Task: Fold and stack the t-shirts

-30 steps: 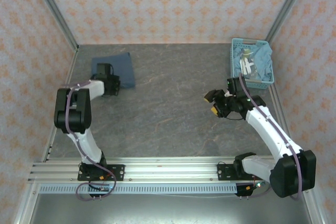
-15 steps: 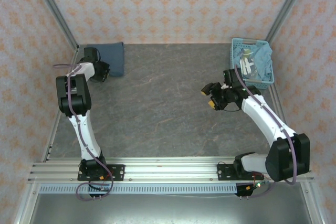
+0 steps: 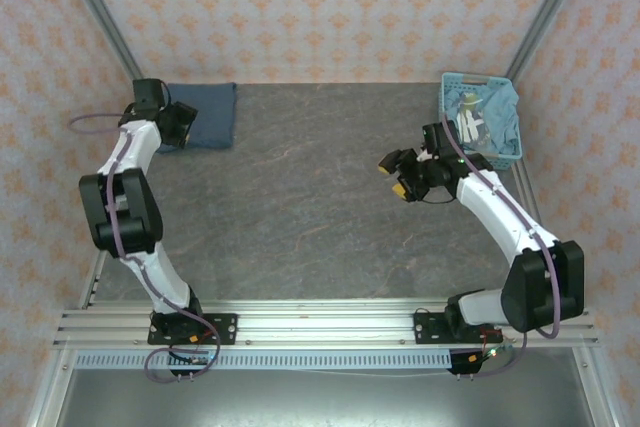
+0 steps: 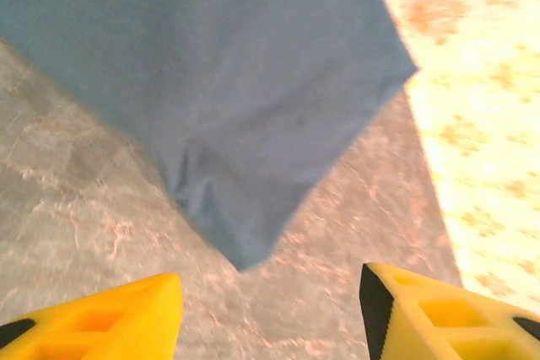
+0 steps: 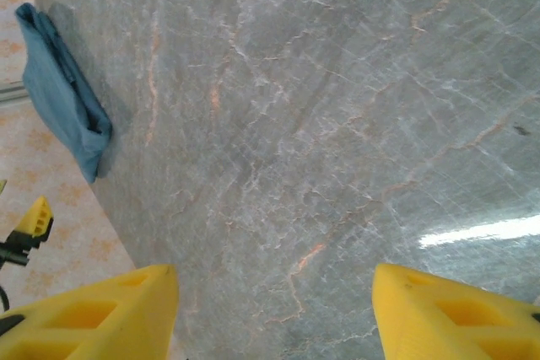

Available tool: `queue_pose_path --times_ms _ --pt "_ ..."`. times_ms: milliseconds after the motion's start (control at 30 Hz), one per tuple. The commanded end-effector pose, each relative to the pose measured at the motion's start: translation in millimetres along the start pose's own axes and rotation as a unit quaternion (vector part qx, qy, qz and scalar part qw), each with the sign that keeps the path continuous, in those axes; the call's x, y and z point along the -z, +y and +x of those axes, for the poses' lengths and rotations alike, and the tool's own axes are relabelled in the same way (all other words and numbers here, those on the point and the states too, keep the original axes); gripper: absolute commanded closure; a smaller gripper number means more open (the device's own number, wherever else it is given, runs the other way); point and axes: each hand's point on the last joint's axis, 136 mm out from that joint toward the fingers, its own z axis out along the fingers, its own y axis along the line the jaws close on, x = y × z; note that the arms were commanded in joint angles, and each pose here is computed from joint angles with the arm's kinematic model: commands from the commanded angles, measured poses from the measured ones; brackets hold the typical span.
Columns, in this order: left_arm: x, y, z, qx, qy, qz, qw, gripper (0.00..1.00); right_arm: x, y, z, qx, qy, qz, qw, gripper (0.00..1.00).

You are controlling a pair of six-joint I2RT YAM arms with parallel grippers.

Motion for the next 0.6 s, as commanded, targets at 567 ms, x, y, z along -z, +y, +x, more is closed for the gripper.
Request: queue_pose_path --times_ms 567 --pt "201.5 94.2 63.4 -0.237 -0.264 -0.158 0.922 0.0 133.9 -43.9 -74.2 0.114 -0.354 0.172 0.912 0.01"
